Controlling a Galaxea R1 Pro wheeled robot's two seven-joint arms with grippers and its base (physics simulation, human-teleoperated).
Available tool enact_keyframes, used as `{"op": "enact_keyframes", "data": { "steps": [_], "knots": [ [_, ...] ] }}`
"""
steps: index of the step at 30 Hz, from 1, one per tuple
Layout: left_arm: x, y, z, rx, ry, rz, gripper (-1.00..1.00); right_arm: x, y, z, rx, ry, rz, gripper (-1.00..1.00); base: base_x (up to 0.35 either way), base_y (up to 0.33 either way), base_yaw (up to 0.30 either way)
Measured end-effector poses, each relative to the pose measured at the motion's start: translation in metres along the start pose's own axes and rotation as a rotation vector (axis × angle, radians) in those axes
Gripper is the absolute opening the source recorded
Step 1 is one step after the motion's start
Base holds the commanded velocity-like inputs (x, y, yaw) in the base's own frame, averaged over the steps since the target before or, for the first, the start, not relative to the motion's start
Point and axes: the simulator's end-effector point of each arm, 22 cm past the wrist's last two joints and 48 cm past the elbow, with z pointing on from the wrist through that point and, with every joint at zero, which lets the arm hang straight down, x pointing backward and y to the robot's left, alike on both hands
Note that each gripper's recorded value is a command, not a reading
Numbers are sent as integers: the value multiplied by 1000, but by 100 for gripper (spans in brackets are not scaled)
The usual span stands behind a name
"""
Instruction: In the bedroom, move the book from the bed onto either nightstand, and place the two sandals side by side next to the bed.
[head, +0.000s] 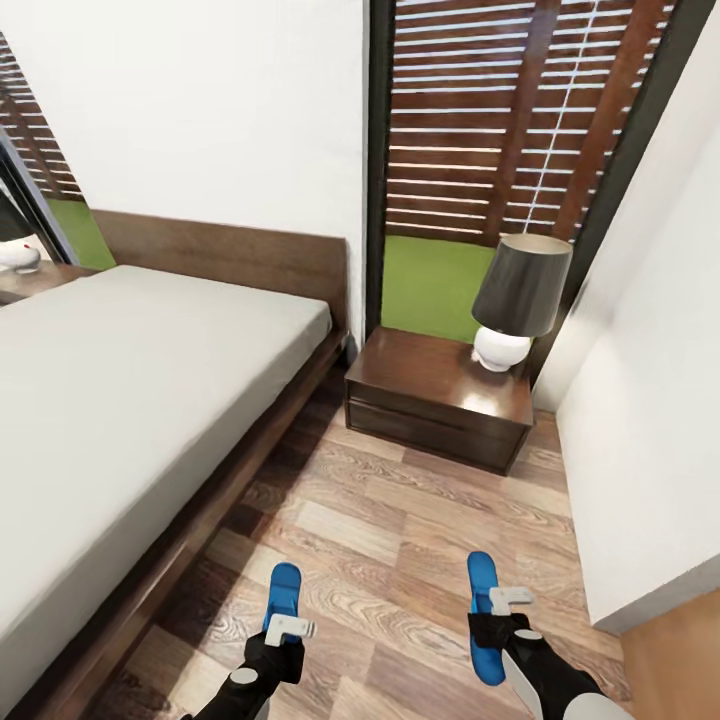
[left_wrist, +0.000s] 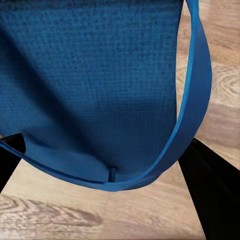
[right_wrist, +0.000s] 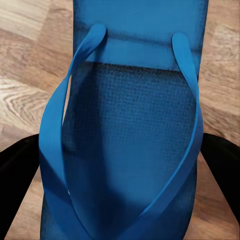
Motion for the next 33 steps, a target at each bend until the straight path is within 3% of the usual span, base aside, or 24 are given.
{"op": "enact_keyframes", "data": {
  "steps": [31,33],
  "knots": [
    [2,-1,0,1,-1,-1,-100,11,2,1,-3,11,-11,-100,250,-218,281],
    [27,-4,0,7,27,-2,-100,23,3,1,-5,28,-13,-100,19,-17,282]
  ]
}}
